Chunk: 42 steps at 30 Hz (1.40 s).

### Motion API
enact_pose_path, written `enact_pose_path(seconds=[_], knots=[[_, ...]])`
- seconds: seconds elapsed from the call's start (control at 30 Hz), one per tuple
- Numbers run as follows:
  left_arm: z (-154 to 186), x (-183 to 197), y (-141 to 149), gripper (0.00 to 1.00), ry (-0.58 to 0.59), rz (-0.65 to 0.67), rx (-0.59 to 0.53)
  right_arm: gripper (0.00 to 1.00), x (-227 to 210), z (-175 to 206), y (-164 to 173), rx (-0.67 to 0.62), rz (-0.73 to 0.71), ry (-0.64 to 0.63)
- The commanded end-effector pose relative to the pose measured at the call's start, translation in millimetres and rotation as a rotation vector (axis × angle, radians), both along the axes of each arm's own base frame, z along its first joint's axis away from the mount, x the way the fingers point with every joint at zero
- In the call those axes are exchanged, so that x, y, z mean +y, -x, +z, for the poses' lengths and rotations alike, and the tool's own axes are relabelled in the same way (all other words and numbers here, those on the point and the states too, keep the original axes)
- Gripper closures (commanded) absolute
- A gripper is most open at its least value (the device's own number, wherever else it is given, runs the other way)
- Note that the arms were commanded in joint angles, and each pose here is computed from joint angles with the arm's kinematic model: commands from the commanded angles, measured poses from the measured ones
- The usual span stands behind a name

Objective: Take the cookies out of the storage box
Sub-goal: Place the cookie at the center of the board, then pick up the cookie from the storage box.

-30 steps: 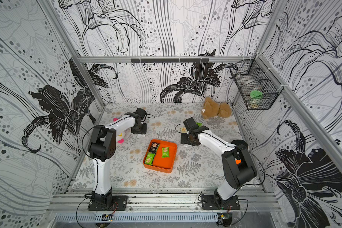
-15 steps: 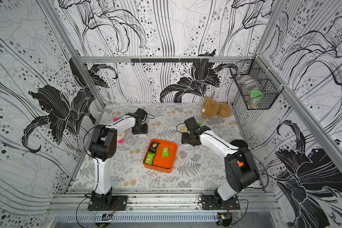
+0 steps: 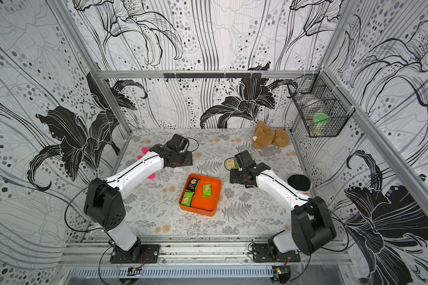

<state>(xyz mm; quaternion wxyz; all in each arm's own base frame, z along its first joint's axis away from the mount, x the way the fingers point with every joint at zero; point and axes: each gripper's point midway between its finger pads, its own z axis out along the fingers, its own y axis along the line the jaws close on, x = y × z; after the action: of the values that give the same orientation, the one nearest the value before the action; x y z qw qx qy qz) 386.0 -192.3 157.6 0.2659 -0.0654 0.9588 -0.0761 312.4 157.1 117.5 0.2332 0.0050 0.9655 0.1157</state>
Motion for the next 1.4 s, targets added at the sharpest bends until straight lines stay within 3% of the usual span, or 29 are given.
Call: enact_pose_path(seconds=[0.0,0.23,0.37,0.83,1.37], knots=[[-1.2,-19.7,23.7,0.35,0.049,0.072,-0.015,0.26,-4.5,2.5,8.2,-0.012,-0.005,-0.019],[-25.8,-65.7,67.3,0.34,0.072,0.049,0.011,0.26,-8.0,1.6,18.0,-0.022,-0.008,-0.037],[-51.8,-83.0,80.8,0.34,0.015,0.010,0.056,0.26,-9.9,-0.2,23.8,-0.020,-0.011,-0.043],[-111.5,-105.0,75.1,0.31,-0.040,-0.039,0.148,0.25,-22.0,-6.5,32.0,-0.015,-0.008,0.016],[-133.5,-102.6,68.6,0.35,-0.086,-0.071,0.180,0.25,-24.0,-7.6,25.1,-0.009,0.000,0.057]])
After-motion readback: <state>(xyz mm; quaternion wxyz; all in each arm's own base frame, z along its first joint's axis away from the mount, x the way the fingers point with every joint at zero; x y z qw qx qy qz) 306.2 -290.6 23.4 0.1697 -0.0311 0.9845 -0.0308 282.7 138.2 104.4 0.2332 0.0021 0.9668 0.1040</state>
